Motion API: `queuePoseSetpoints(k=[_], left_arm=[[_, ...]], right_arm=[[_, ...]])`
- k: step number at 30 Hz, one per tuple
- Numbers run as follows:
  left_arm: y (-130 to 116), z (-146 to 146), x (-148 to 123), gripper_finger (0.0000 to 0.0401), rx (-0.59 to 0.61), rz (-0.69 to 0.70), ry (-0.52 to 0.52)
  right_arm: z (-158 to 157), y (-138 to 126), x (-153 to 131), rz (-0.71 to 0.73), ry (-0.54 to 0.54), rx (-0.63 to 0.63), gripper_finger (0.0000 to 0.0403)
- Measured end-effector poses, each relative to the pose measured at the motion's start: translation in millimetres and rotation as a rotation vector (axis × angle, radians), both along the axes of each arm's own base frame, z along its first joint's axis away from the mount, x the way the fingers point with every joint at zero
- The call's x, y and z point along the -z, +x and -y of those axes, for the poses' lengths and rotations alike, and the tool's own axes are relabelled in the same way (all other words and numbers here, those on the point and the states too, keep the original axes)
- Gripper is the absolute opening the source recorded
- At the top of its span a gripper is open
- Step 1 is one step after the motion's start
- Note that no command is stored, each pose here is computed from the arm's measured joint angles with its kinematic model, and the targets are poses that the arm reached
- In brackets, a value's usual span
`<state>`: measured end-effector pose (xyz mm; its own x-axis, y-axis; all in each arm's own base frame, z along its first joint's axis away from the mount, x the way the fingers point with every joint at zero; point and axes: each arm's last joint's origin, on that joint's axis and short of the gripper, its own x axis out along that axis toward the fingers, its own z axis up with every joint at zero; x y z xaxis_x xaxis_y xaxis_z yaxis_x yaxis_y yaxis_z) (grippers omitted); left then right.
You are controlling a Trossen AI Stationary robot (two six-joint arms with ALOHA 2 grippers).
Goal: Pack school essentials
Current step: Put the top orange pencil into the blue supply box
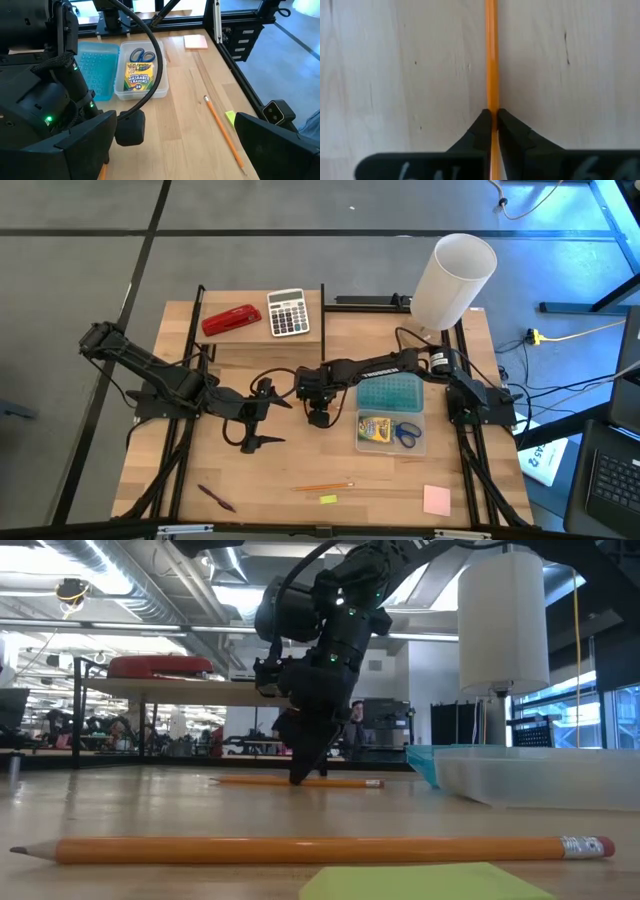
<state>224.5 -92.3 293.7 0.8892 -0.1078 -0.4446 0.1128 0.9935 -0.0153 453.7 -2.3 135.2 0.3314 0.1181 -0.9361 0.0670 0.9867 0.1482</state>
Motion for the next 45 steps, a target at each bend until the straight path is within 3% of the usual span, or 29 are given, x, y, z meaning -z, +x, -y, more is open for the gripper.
queuePoseSetpoints(k=[35, 45], left_arm=[[-0.1, -0.1, 0.2, 0.0399, 0.0, -0.002, 0.001], [-0.9, -0.5, -0.8, 0.0399, 0.0, 0.001, -0.001]], right_arm=[[-0.6, -5.1, -3.7, -0.042, 0.021, 0.019, 0.0023], [1.4, -8.3, -15.8, -0.032, 0.01, 0.024, 0.0011]])
